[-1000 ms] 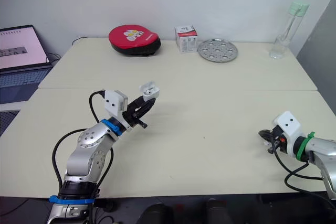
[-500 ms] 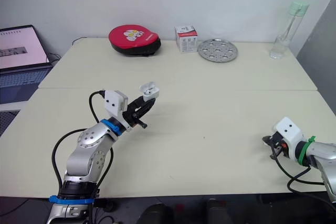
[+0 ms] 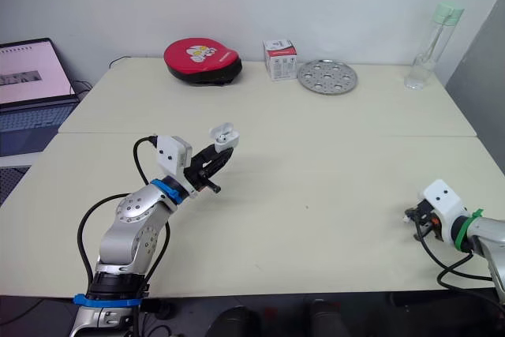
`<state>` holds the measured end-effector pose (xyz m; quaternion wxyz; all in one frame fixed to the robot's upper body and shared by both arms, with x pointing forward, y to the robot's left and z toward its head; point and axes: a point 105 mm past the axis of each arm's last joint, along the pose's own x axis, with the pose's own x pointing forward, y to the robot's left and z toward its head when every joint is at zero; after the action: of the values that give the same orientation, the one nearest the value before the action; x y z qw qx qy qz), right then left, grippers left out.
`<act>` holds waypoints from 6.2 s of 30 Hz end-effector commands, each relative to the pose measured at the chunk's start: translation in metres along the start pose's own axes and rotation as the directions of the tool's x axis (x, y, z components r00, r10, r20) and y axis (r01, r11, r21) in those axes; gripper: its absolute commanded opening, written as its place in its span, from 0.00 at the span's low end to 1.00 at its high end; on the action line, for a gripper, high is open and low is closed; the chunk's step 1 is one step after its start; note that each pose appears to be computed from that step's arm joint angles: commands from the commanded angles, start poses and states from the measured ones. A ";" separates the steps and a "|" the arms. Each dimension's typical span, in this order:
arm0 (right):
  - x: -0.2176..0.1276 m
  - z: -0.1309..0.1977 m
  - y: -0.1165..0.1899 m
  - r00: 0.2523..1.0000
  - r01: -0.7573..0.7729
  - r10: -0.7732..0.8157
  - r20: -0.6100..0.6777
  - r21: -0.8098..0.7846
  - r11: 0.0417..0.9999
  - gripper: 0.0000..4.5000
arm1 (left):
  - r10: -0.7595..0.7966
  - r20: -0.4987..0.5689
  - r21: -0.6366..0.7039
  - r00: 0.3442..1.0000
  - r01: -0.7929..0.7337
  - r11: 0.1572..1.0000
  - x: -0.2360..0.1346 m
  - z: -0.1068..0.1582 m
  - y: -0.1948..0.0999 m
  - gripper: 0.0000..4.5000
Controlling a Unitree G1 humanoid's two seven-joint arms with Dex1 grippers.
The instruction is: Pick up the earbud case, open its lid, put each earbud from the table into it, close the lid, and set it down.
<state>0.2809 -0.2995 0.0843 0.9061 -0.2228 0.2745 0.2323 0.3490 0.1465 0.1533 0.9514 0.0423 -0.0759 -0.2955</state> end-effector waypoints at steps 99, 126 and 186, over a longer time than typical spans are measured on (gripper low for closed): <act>-0.002 0.025 0.009 0.907 0.063 0.114 -0.406 0.400 0.914 0.99 | -0.001 -0.007 0.000 1.000 0.001 1.000 -0.007 0.000 -0.019 0.17; 0.001 0.029 0.022 0.908 0.009 0.185 -0.376 0.459 0.888 0.09 | -0.002 -0.016 0.002 1.000 0.002 1.000 -0.009 -0.001 -0.016 0.17; 0.010 0.254 0.103 0.556 -0.195 0.124 0.822 -0.016 0.981 0.09 | -0.443 0.239 0.007 0.864 0.455 0.890 0.061 0.075 -0.077 0.17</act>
<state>0.3361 -0.0794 0.2373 0.9162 -0.0289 -0.1435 0.3731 0.3494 0.0451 0.2032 0.8496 -0.0050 -0.1255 -0.5123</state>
